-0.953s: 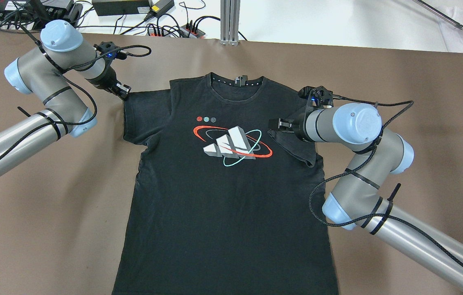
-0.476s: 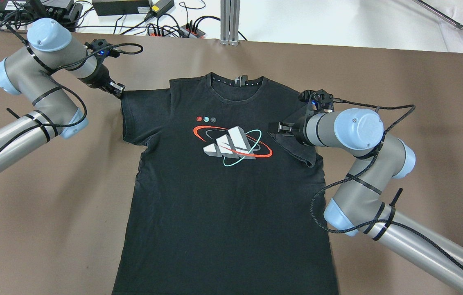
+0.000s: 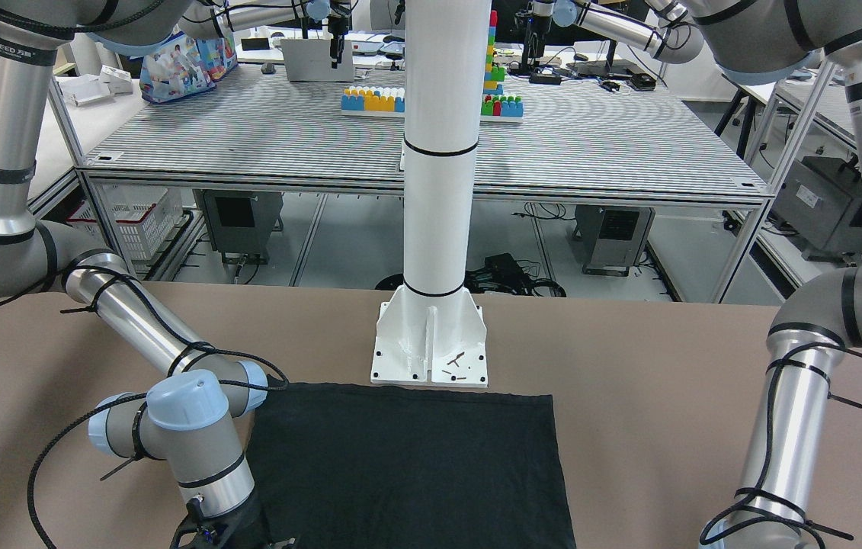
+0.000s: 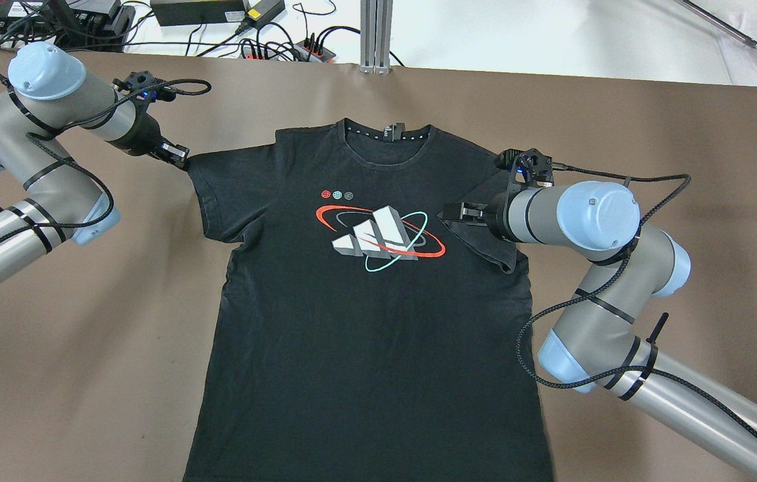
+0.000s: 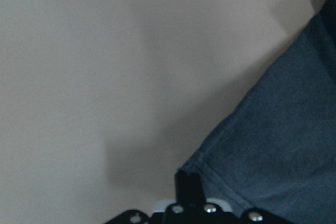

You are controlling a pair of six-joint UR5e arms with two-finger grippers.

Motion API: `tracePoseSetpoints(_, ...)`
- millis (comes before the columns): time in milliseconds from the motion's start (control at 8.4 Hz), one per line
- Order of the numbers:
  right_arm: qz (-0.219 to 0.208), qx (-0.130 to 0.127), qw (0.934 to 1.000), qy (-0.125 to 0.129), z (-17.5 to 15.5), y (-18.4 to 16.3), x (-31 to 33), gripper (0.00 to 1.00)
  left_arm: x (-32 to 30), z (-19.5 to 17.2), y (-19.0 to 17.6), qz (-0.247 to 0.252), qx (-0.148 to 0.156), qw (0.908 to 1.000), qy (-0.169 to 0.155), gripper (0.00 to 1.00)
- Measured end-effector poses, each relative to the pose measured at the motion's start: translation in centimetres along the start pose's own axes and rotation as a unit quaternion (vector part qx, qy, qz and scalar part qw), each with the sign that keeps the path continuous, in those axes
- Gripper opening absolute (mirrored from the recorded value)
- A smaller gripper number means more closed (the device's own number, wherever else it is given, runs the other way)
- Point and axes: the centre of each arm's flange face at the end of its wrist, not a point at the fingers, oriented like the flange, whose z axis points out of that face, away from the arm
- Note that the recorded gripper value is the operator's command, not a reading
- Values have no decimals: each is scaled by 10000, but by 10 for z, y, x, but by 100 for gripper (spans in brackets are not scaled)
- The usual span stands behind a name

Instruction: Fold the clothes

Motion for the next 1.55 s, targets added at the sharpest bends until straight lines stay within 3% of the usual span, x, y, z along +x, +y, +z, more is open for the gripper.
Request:
tracePoseSetpoints(715, -5, -16, 10000, 17, 1, 1, 2, 95, 11, -34, 37, -189, 202, 9995, 179, 0)
tracePoseSetpoints(1191, -3, -29, 10000, 66, 5, 2, 6, 95, 80, -47, 47, -595, 334, 9965, 486, 0)
tracePoseSetpoints(1548, 5, -36, 10000, 92, 6, 4, 10, 95, 164, -32, 58, -733, 408, 9960, 293, 0)
